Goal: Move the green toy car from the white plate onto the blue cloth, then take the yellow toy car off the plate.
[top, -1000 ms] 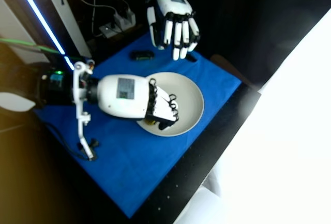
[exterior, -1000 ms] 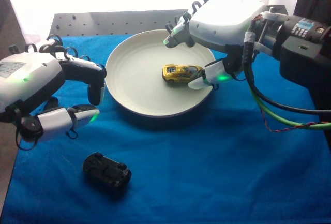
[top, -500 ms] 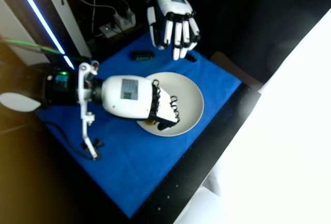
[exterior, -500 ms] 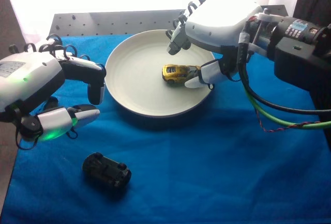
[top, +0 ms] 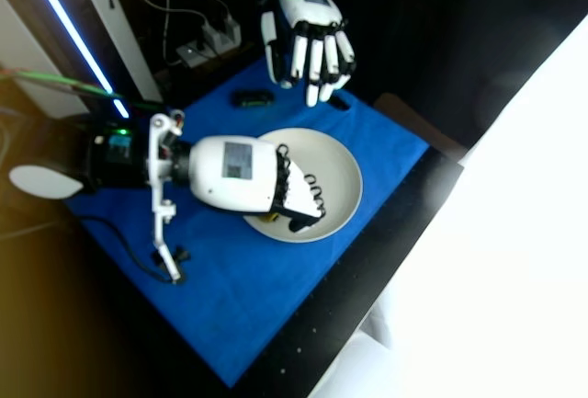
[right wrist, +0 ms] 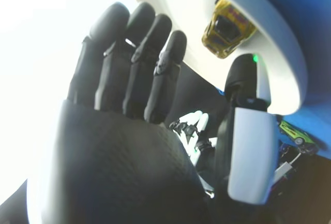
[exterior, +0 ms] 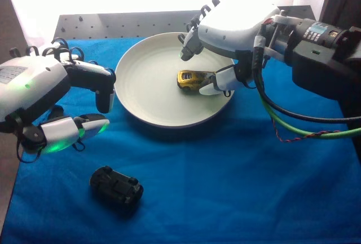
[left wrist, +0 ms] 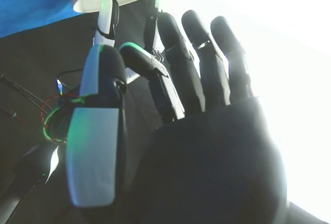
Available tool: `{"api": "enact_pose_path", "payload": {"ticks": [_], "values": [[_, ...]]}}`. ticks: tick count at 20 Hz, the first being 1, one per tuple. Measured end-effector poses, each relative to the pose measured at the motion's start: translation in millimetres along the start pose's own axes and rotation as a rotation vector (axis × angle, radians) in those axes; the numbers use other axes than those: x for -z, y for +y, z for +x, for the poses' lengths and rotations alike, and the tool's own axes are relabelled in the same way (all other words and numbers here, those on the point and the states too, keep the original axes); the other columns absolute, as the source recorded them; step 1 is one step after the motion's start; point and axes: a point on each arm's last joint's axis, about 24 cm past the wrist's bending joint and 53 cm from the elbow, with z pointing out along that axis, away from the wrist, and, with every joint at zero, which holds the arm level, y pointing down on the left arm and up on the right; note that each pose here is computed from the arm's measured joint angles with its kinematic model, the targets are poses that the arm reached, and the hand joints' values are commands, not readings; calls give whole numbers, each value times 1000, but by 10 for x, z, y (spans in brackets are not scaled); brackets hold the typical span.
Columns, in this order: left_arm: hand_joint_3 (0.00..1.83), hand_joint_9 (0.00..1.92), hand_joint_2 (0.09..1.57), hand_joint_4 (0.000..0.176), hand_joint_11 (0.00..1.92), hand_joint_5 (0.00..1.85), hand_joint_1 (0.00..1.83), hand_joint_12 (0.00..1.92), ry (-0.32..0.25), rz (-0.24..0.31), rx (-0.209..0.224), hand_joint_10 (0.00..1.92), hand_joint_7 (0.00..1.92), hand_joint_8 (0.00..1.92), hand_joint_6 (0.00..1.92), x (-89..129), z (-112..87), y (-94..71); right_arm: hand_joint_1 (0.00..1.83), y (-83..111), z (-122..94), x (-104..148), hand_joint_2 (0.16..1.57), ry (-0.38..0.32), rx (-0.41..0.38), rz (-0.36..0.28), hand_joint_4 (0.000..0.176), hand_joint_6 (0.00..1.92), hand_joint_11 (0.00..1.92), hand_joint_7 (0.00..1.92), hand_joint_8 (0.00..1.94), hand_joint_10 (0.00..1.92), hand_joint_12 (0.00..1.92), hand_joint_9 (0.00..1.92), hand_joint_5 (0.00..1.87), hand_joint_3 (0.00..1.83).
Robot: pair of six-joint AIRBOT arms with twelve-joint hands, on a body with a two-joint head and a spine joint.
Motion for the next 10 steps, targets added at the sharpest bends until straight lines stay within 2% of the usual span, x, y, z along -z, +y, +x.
{"api": "enact_pose_path", "payload": {"ticks": [2, 4, 10], "values": [[0, 393, 1215, 176, 78, 763, 920, 1544, -1, 1, 0, 855, 818, 20, 1304, 0, -1, -3, 954, -32, 1, -6, 993, 2, -3, 8, 0, 0, 423, 823, 116, 691, 1537, 660, 764, 0], [0, 397, 1211, 176, 78, 772, 925, 1576, -1, 1, 2, 863, 823, 22, 1291, 1, 1, -7, 963, -37, -2, -6, 981, 1, -6, 10, 0, 3, 448, 838, 99, 677, 1545, 684, 771, 0], [2, 368, 1224, 176, 48, 747, 909, 1578, -9, 5, 2, 906, 810, 19, 1325, 2, -19, -15, 938, -49, 13, -15, 982, 6, -10, 14, 0, 0, 385, 816, 4, 437, 1461, 715, 721, 0]]}}
